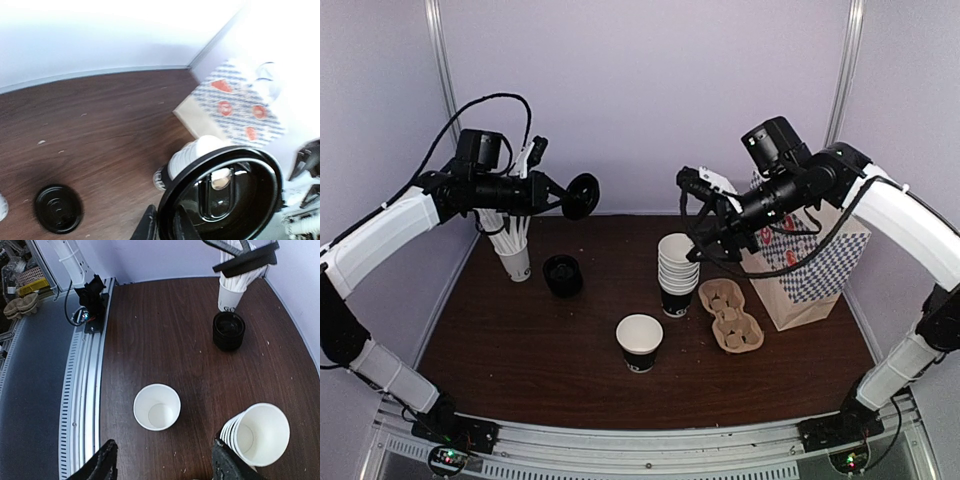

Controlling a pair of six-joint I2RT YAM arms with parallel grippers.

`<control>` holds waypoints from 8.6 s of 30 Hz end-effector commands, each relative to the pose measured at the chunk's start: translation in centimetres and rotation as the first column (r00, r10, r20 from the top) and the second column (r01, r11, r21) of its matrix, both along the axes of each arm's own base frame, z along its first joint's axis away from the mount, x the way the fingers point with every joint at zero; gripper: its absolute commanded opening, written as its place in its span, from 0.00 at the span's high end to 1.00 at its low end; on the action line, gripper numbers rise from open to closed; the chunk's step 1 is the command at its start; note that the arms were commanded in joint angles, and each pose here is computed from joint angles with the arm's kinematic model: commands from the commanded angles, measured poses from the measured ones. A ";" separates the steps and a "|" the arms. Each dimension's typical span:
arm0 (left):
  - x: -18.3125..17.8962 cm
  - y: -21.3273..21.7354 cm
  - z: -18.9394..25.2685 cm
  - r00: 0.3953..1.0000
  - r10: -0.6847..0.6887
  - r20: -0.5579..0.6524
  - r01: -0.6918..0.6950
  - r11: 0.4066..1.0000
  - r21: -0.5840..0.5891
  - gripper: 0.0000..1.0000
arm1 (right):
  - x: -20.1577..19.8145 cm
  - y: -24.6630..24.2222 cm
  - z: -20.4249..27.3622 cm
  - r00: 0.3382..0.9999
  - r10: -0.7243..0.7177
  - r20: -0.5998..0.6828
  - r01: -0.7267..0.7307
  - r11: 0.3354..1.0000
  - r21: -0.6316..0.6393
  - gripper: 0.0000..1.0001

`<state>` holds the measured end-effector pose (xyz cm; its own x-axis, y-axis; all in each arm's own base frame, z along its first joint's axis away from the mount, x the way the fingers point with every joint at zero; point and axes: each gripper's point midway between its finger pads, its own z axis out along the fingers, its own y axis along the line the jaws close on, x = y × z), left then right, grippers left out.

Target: Pack the takeout coffee

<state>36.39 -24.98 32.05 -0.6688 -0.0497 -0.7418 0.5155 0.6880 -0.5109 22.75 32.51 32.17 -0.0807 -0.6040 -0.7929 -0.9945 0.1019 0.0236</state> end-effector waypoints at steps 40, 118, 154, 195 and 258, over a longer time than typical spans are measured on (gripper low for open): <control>-2.0 -3.3 -16.2 0.946 -0.131 -0.298 0.280 0.793 0.541 0.17 | -2.3 -7.5 -4.2 0.987 -0.065 -0.146 0.059 0.997 -0.045 0.12; -6.1 -5.6 -17.8 0.908 -0.249 -0.337 0.419 0.520 0.744 0.26 | -2.5 -9.7 -6.5 0.975 -0.135 -0.174 0.137 0.991 0.002 0.10; -15.4 -13.2 -16.6 0.708 -0.582 -0.400 0.617 0.235 0.751 0.25 | -2.1 -10.4 -6.7 0.969 -0.164 -0.187 0.168 0.986 0.008 0.10; -16.9 -13.6 -18.3 0.656 -0.595 -0.464 0.669 0.175 0.722 0.23 | -2.1 -10.4 -6.6 0.968 -0.162 -0.189 0.170 0.985 0.024 0.10; -16.7 -14.5 -9.5 0.730 -0.661 -0.175 0.570 0.446 0.691 0.07 | -2.0 -9.6 -7.3 0.950 -0.160 -0.267 0.183 0.981 0.064 0.12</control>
<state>20.13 -38.44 21.46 -0.2154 0.9136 -0.3449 0.9621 0.2590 0.0853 20.50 22.42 24.75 -0.3729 -0.5187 -0.7693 -0.9253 0.2698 0.2666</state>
